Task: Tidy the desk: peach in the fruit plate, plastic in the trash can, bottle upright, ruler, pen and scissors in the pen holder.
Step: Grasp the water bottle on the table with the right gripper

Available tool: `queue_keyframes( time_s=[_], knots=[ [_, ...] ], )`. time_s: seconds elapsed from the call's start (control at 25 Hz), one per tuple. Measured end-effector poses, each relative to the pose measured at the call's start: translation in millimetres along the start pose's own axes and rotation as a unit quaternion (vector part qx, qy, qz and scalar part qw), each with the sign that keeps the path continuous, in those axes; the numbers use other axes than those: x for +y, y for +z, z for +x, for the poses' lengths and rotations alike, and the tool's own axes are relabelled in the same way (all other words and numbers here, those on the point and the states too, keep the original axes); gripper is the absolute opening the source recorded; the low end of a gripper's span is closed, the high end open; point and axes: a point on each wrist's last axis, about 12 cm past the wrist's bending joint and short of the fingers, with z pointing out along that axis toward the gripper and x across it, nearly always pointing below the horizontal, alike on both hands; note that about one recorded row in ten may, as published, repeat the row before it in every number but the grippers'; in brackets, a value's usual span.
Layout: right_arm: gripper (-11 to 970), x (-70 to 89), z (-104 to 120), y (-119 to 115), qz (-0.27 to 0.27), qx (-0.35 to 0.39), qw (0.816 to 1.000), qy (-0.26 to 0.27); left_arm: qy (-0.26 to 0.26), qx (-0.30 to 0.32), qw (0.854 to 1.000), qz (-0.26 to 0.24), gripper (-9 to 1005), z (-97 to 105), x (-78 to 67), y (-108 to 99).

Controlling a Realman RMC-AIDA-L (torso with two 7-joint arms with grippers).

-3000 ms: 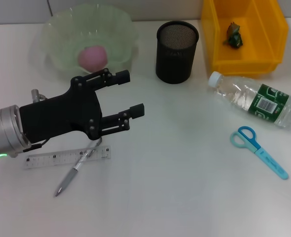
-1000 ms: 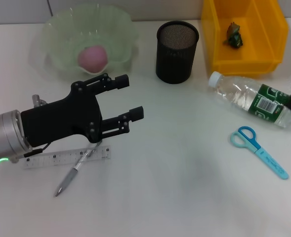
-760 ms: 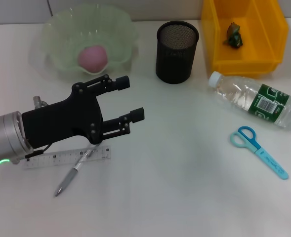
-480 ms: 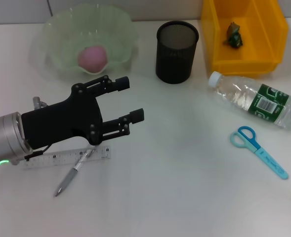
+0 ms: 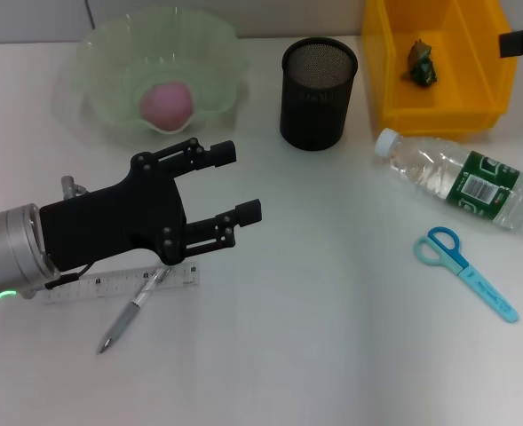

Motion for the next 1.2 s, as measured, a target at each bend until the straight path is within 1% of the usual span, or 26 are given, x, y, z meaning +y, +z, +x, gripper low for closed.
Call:
queue_keyframes(
  time_s=[0.04, 0.08, 0.12, 0.16, 0.2, 0.24, 0.28, 0.32, 0.36, 0.4, 0.44, 0.48, 0.6, 0.64, 0.68, 0.72, 0.84, 0.88, 0.92, 0.96, 1.04, 1.08, 1.12, 1.2],
  knots=[
    [632, 1.6, -15, 10, 0.017, 0.045, 0.999, -0.004, 0.000, 0.000, 1.000, 0.000, 741, 0, 0.0, 0],
    [632, 1.6, -15, 10, 0.017, 0.045, 0.999, -0.004, 0.000, 0.000, 1.000, 0.000, 741, 0, 0.0, 0],
    [632, 4.5, -28, 19, 0.025, 0.086, 0.996, -0.008, 0.000, -0.002, 1.000, 0.003, 741, 0, -0.8, 0],
    [632, 6.7, -33, 26, 0.026, 0.107, 0.994, -0.012, 0.000, -0.003, 1.000, 0.004, 742, -1, -1.0, 0],
    [632, 6.7, -33, 26, 0.026, 0.107, 0.994, -0.012, 0.000, -0.003, 1.000, 0.004, 742, -1, -1.0, 0],
    [632, 10.4, -42, 40, 0.029, 0.145, 0.989, -0.023, 0.000, -0.003, 1.000, 0.004, 742, -1, -1.0, 0],
    [632, 10.4, -42, 40, 0.029, 0.145, 0.989, -0.023, 0.000, -0.003, 1.000, 0.004, 742, -1, -1.0, 0],
    [632, 11.9, -45, 47, 0.033, 0.166, 0.985, -0.029, 0.001, -0.003, 1.000, 0.004, 742, -1, -1.0, 0],
    [632, 13.7, -48, 62, 0.045, 0.205, 0.977, -0.041, 0.004, -0.003, 1.000, 0.004, 742, -1, -1.1, 0],
    [632, 13.7, -48, 62, 0.045, 0.205, 0.977, -0.041, 0.004, -0.003, 1.000, 0.004, 742, -1, -1.1, 0],
    [632, 14.7, -48, 75, 0.054, 0.233, 0.970, -0.050, 0.006, -0.004, 1.000, 0.005, 742, -1, -1.3, 0],
    [632, 14.7, -48, 75, 0.054, 0.233, 0.970, -0.050, 0.006, -0.004, 1.000, 0.005, 742, -1, -1.3, 0],
    [632, 16.4, -45, 94, 0.071, 0.255, 0.962, -0.068, 0.008, -0.004, 1.000, 0.006, 741, 0, -2.6, -1],
    [632, 18.4, -42, 104, 0.082, 0.265, 0.957, -0.081, 0.010, -0.005, 1.000, 0.006, 741, 1, -3.3, -1],
    [632, 18.4, -42, 104, 0.082, 0.265, 0.957, -0.081, 0.010, -0.005, 1.000, 0.006, 741, 1, -3.3, -1],
    [632, 20.6, -40, 112, 0.087, 0.272, 0.954, -0.094, 0.012, -0.007, 1.000, 0.008, 741, 1, -5.2, -2],
    [632, 24.7, -37, 122, 0.091, 0.278, 0.950, -0.112, 0.011, -0.008, 1.000, 0.008, 741, 2, -6.0, -3],
    [632, 24.7, -37, 122, 0.091, 0.278, 0.950, -0.112, 0.011, -0.008, 1.000, 0.009, 741, 2, -6.1, -3],
    [632, 26.5, -36, 128, 0.095, 0.277, 0.948, -0.123, 0.011, -0.008, 1.000, 0.009, 741, 2, -6.3, -3],
    [632, 26.5, -36, 128, 0.095, 0.277, 0.948, -0.123, 0.011, -0.008, 1.000, 0.009, 741, 2, -6.4, -3],
    [632, 27.7, -33, 135, 0.100, 0.279, 0.945, -0.141, 0.011, -0.009, 1.000, 0.009, 742, 2, -6.5, -3],
    [632, 27.7, -33, 135, 0.100, 0.279, 0.945, -0.141, 0.011, -0.009, 1.000, 0.009, 742, 2, -6.5, -3],
    [632, 29.0, -30, 141, 0.099, 0.284, 0.941, -0.155, 0.011, -0.009, 1.000, 0.009, 742, 2, -6.5, -3],
    [632, 29.6, -28, 144, 0.098, 0.286, 0.939, -0.163, 0.011, -0.009, 1.000, 0.009, 742, 2, -6.7, -3]
  ],
)
